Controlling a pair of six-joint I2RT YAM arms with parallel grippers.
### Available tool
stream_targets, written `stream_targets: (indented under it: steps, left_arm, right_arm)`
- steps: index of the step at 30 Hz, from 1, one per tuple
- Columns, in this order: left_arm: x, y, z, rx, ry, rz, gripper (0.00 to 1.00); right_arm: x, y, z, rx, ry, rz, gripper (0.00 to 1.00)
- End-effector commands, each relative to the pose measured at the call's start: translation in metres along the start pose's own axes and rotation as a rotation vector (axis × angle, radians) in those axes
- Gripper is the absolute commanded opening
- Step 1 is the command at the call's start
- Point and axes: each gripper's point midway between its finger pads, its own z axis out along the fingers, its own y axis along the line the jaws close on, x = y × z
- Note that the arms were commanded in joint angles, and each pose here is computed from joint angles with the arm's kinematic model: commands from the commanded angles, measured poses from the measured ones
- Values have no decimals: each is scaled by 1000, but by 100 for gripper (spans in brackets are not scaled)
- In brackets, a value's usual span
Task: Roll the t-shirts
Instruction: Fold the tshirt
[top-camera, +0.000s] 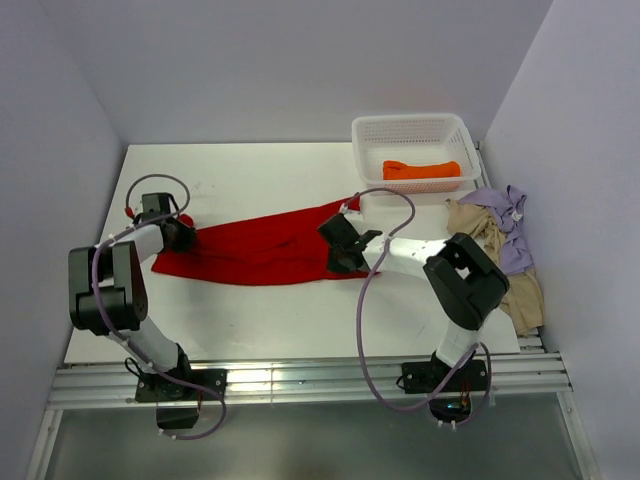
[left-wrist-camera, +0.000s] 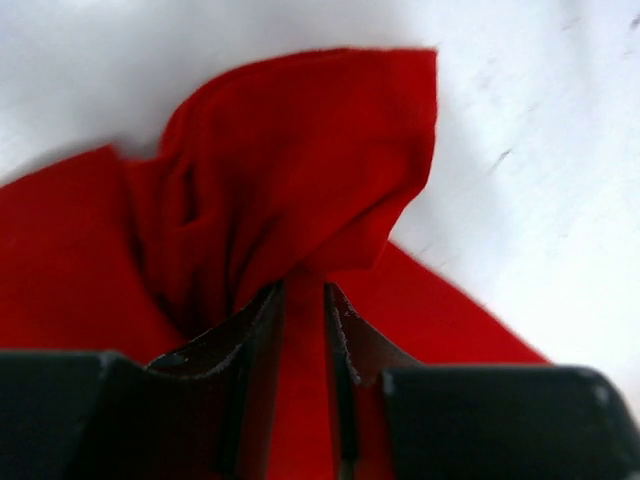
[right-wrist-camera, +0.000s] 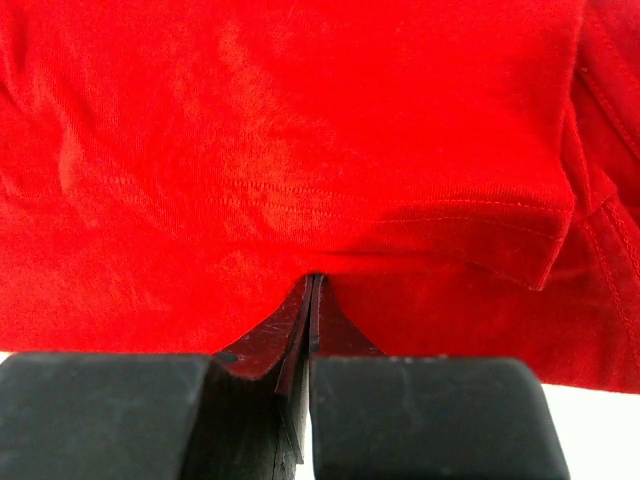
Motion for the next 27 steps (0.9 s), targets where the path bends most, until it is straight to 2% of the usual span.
stream_targets:
  steps: [1, 6, 13, 18, 19, 20, 27]
  left_arm:
    - [0, 12, -21, -25, -35, 4, 28]
    - [12, 29, -50, -5, -66, -22, 28]
    - [36, 51, -79, 3, -86, -79, 29]
    - [65, 59, -78, -12, -22, -21, 29]
    - [70, 59, -76, -15, -9, -9, 29]
    - [77, 58, -74, -19, 6, 10, 29]
    - [117, 52, -68, -27, 101, 99, 28]
  right_arm:
    - [-18, 1, 10, 27, -2, -7, 0]
    - [-38, 4, 36, 45, 34, 10, 0]
    - [-89, 34, 75, 57, 21, 20, 0]
    - [-114, 46, 103, 64, 45, 7, 0]
    - [-135, 60, 100, 35, 11, 13, 0]
    - [-131, 53, 108, 61, 35, -10, 0]
    - [-172, 90, 111, -49, -3, -57, 0]
